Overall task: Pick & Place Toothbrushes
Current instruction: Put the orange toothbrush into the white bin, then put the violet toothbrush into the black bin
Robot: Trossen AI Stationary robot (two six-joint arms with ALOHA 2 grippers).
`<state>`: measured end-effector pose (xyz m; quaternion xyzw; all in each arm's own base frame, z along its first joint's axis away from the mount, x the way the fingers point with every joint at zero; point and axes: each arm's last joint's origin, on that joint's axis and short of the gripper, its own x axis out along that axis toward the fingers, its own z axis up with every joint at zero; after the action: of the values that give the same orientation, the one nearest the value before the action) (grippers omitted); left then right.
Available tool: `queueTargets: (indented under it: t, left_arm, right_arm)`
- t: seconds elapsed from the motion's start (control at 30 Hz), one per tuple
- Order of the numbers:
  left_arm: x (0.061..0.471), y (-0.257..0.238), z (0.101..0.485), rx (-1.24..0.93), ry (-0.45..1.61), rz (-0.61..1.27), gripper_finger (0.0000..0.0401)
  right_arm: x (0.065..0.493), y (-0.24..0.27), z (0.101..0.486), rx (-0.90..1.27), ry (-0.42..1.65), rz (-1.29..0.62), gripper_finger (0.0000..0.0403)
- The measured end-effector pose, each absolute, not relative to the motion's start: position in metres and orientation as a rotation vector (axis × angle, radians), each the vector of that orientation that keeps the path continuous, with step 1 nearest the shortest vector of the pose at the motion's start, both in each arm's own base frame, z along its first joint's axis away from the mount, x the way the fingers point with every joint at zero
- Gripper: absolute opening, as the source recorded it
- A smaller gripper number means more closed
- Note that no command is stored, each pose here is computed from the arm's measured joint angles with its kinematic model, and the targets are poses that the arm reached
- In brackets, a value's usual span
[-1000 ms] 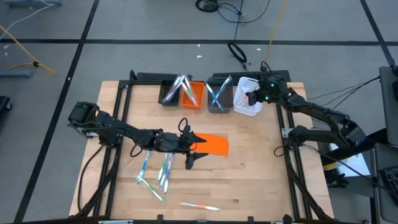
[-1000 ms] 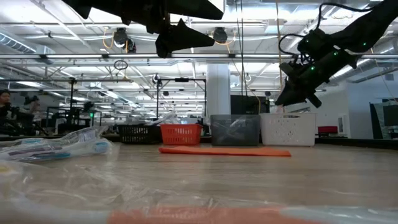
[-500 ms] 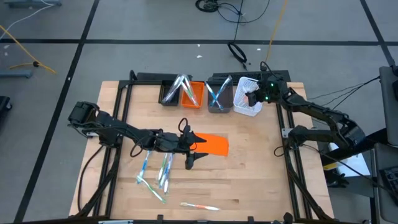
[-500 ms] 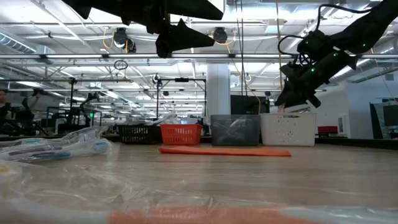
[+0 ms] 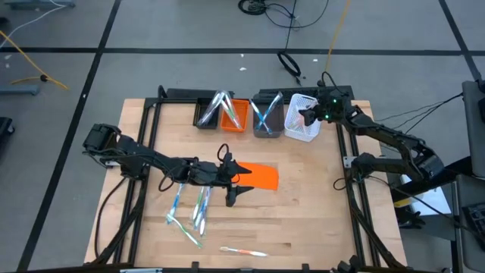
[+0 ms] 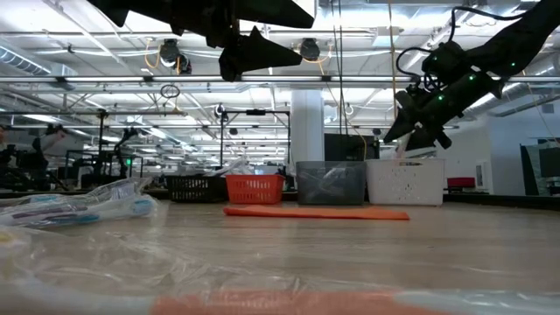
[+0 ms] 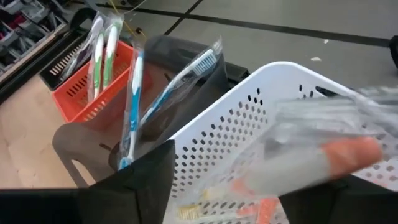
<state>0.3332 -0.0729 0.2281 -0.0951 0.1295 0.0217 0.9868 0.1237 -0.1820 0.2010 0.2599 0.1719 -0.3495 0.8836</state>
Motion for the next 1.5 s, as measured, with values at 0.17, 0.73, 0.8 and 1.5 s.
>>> queueTargets:
  t: [0.17, 0.73, 0.8, 1.5]
  left_arm:
    - [0.333, -0.073, 0.228, -0.191, 0.260, 0.044, 0.0292]
    - [0.333, -0.072, 0.225, -0.173, 0.286, 0.065, 0.0292]
    - [0.332, -0.071, 0.225, -0.170, 0.294, 0.066, 0.0292]
    - [0.328, -0.073, 0.214, -0.219, 0.407, 0.091, 0.0292]
  right_arm:
    - [0.123, -0.186, 0.204, 0.512, 0.328, -0.829, 0.0248]
    - [0.134, -0.201, 0.265, 0.349, 0.219, -0.861, 0.0235]
    - [0.137, -0.199, 0.263, 0.358, 0.239, -0.846, 0.0234]
    - [0.207, -0.111, 0.246, 0.377, 0.422, -0.323, 0.0226]
